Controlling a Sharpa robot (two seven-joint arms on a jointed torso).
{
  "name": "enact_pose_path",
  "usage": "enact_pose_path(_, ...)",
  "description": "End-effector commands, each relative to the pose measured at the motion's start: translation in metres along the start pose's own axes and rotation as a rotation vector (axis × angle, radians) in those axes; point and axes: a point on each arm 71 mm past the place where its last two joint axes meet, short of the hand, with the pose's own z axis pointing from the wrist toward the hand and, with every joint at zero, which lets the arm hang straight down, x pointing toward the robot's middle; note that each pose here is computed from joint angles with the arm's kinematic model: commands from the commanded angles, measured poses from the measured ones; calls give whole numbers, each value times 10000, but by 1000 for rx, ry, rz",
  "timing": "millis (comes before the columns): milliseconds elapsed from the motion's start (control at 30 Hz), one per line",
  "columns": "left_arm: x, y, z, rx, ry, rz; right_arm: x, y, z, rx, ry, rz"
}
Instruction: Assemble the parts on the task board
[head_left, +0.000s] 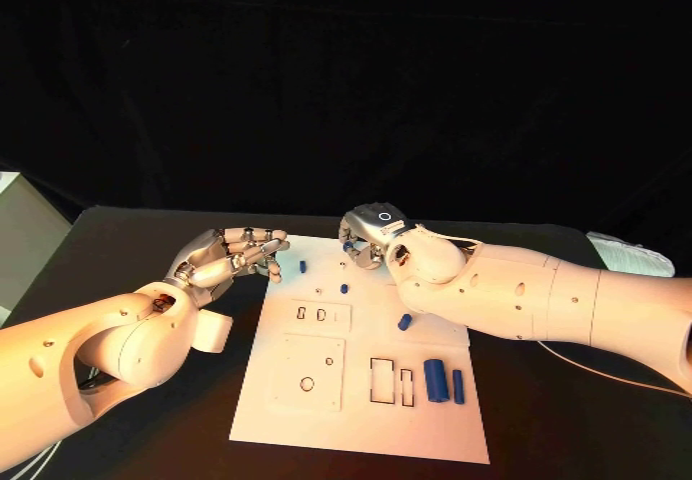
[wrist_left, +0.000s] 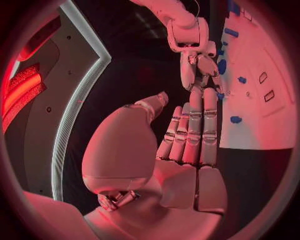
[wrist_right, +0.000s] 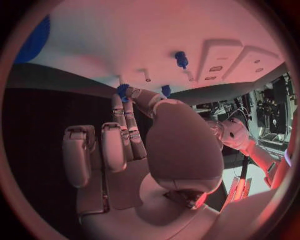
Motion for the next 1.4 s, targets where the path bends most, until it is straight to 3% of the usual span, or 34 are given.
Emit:
enact_pose_path(33,23,-17,9,5,14,-8,26,5,3,-6,28,-31)
enact_pose_path(533,16,-11,20,0,18,-9,61,-23,-11,13,59,-62)
enact_pose_path(1100,9,-11,23,1,13,-7,69,-29,10,-13,42,-25)
enact_pose_path(1267,5,-11,22,1,12,-6,54,-75,-43,-8,28,-16)
enact_pose_path(1400,-1,-10,22,1,11,-6,12,-168,-163,4,11,9)
